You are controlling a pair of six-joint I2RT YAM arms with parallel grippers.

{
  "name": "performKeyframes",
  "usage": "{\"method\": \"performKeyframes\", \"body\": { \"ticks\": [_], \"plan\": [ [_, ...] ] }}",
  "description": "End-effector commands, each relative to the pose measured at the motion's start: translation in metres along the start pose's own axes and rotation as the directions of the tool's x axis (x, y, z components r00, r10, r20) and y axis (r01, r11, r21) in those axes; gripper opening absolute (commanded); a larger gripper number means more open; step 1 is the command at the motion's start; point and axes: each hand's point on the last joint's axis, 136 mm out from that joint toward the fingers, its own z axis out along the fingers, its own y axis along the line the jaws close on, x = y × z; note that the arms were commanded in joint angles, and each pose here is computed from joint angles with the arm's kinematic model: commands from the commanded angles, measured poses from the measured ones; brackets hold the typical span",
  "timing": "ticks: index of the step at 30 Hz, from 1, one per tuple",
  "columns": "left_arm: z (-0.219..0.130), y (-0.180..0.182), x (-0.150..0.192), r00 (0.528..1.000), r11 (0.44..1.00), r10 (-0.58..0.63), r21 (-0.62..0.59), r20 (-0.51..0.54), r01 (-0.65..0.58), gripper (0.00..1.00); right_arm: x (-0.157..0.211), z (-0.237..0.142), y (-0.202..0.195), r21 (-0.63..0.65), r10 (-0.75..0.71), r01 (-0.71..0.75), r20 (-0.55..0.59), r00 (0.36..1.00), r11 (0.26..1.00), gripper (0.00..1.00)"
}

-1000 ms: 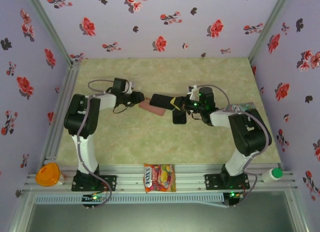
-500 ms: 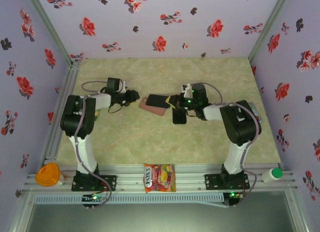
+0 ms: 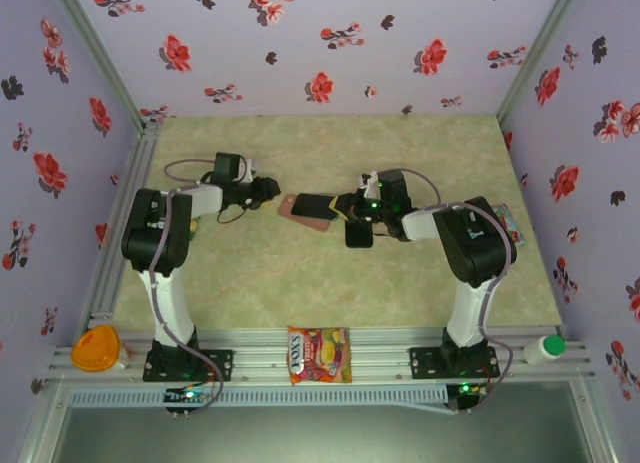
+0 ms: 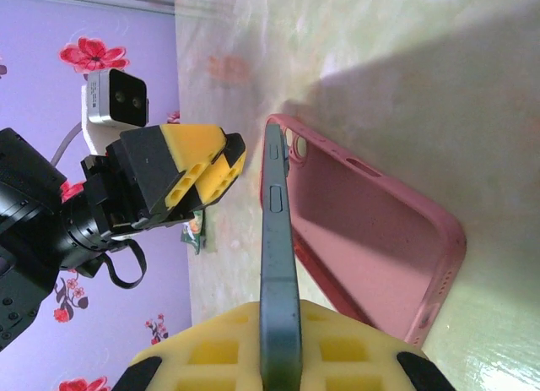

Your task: Put the phone into the phone case

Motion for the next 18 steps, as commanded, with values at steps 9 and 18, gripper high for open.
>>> {"method": "performKeyframes", "body": {
  "ticks": [9,18],
  "plan": [
    [0.0059,-0.0049,-0.005,1.0,0.999,0.026,0.027,-0.008,-0.026,0.41,-0.0058,0.0082,0.0041,-0.027,-0.013,0.014,0.029,0.999,1.0,0.0],
    [0.0079,-0.004,-0.0037,1.0,0.999,0.024,0.026,-0.018,-0.024,0.41,-0.003,0.0133,0.0048,-0.028,-0.019,0.02,0.012,1.0,0.999,0.0]
  ]
}}
